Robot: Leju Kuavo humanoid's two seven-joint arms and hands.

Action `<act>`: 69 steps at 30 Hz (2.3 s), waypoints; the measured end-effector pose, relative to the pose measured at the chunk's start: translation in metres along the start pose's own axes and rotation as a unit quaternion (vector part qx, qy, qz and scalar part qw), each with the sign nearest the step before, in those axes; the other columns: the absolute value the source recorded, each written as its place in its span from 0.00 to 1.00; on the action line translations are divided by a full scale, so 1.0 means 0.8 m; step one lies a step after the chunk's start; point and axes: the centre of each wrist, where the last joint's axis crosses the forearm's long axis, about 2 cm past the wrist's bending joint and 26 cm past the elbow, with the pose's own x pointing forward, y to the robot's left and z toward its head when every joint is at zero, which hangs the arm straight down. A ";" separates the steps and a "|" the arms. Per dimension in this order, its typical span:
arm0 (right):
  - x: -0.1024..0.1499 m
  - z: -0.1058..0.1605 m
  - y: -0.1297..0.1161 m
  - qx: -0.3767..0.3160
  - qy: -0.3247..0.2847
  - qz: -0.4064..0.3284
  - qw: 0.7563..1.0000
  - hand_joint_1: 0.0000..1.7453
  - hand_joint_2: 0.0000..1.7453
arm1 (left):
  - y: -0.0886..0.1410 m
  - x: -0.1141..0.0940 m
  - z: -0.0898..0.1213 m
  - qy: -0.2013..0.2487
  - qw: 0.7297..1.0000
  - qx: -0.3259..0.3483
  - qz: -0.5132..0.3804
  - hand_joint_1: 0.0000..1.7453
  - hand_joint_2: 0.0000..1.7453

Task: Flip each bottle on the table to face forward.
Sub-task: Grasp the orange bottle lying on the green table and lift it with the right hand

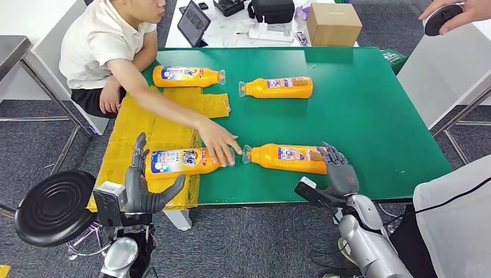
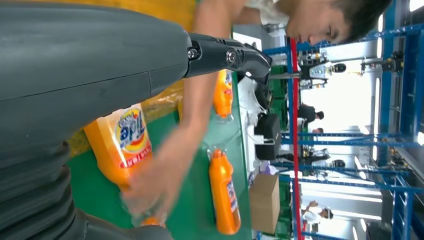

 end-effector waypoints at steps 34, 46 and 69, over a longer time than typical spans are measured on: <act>-0.005 -0.058 -0.018 0.079 0.014 0.126 0.989 0.00 1.00 | -0.027 -0.009 -0.004 0.016 1.000 -0.016 0.009 0.00 1.00; 0.002 -0.069 -0.021 0.108 0.065 0.121 0.985 0.00 1.00 | -0.027 -0.011 -0.006 0.025 1.000 -0.015 0.004 0.00 1.00; -0.002 -0.066 -0.012 0.169 0.108 -0.008 0.980 1.00 1.00 | -0.031 -0.025 -0.032 0.044 0.998 -0.026 0.021 0.00 1.00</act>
